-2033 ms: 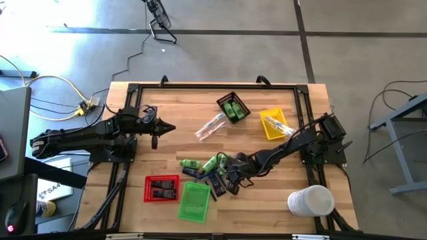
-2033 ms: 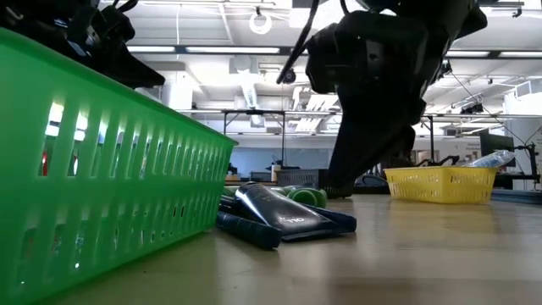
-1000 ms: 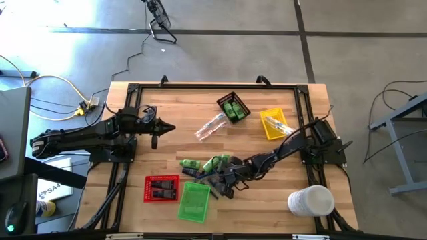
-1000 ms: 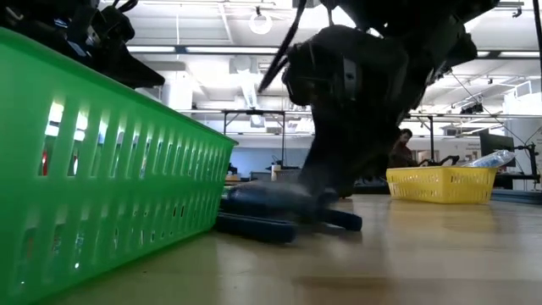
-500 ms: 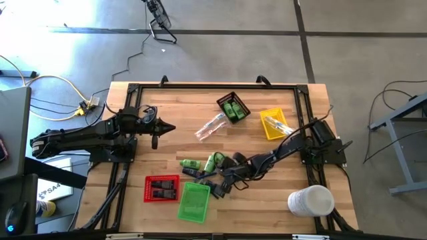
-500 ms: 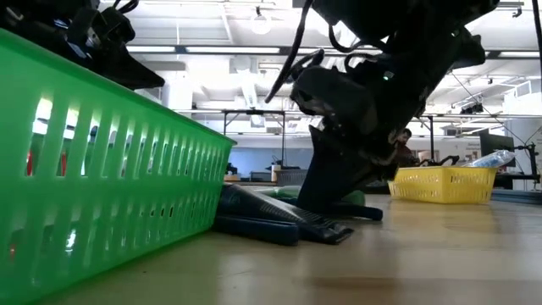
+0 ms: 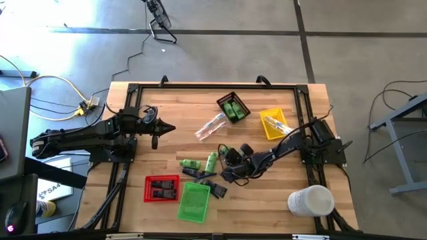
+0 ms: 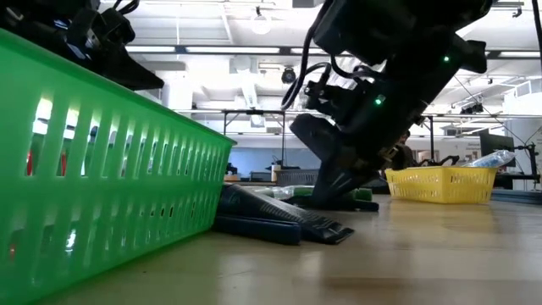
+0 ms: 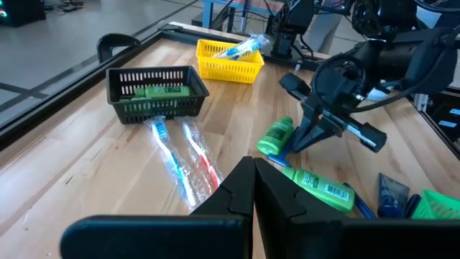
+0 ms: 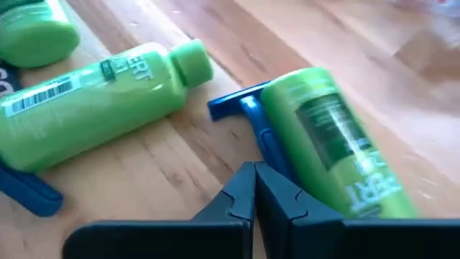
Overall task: Pick & Place Travel size toiletries
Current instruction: Put the right razor into the green bin
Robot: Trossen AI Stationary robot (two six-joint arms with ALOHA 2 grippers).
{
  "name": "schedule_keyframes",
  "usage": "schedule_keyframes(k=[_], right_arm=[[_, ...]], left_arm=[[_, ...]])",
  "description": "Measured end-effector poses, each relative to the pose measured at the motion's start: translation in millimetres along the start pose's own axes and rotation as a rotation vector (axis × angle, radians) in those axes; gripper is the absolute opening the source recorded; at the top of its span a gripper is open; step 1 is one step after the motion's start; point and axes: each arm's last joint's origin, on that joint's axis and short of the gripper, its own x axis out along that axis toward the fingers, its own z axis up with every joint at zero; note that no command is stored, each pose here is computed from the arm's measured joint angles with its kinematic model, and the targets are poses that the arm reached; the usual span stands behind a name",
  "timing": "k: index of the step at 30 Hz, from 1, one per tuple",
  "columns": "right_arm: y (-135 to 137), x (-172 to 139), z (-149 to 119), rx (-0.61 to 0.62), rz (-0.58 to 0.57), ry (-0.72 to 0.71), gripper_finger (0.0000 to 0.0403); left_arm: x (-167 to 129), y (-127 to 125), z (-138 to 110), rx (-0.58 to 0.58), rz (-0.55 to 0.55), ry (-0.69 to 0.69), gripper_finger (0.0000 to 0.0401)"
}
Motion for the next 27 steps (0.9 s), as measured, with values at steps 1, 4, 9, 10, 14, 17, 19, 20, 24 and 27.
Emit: schedule_keyframes(k=[1,4,9,10,14,17,19,20,24,27], right_arm=[[1,0,0,0.000,0.014,0.010,0.0002],[2,-4,2,-0.011,0.061,0.045,0.0002],[0,-37,23,-0.050,0.139,0.035,0.0002],[-4,-43,27,-0.058,0.130,0.042,0.0002],[-22,-58,41,-0.082,0.088,0.084,0.0002],[-27,-56,47,-0.076,0.129,0.143,0.0002],[-28,-52,48,-0.074,0.167,0.180,0.0002],[-27,-49,48,-0.072,0.173,0.193,0.0002],[-31,-35,42,-0.079,0.147,0.247,0.0002],[-33,-32,44,-0.070,0.155,0.267,0.0002]], left_arm=[[0,0,0,0.000,0.000,0.000,0.0001],[0,0,0,-0.001,0.000,0.004,0.0001],[0,0,0,-0.001,0.001,0.003,0.0001],[0,0,0,-0.001,0.003,0.003,0.0001],[0,0,0,-0.001,0.003,0.003,0.0001],[0,0,0,-0.001,0.003,0.003,0.0001],[0,0,0,0.000,0.003,0.003,0.0001],[0,0,0,0.000,0.003,0.003,0.0001],[0,0,0,0.000,0.003,0.003,0.0001],[0,0,0,0.000,0.002,0.003,0.0001]])
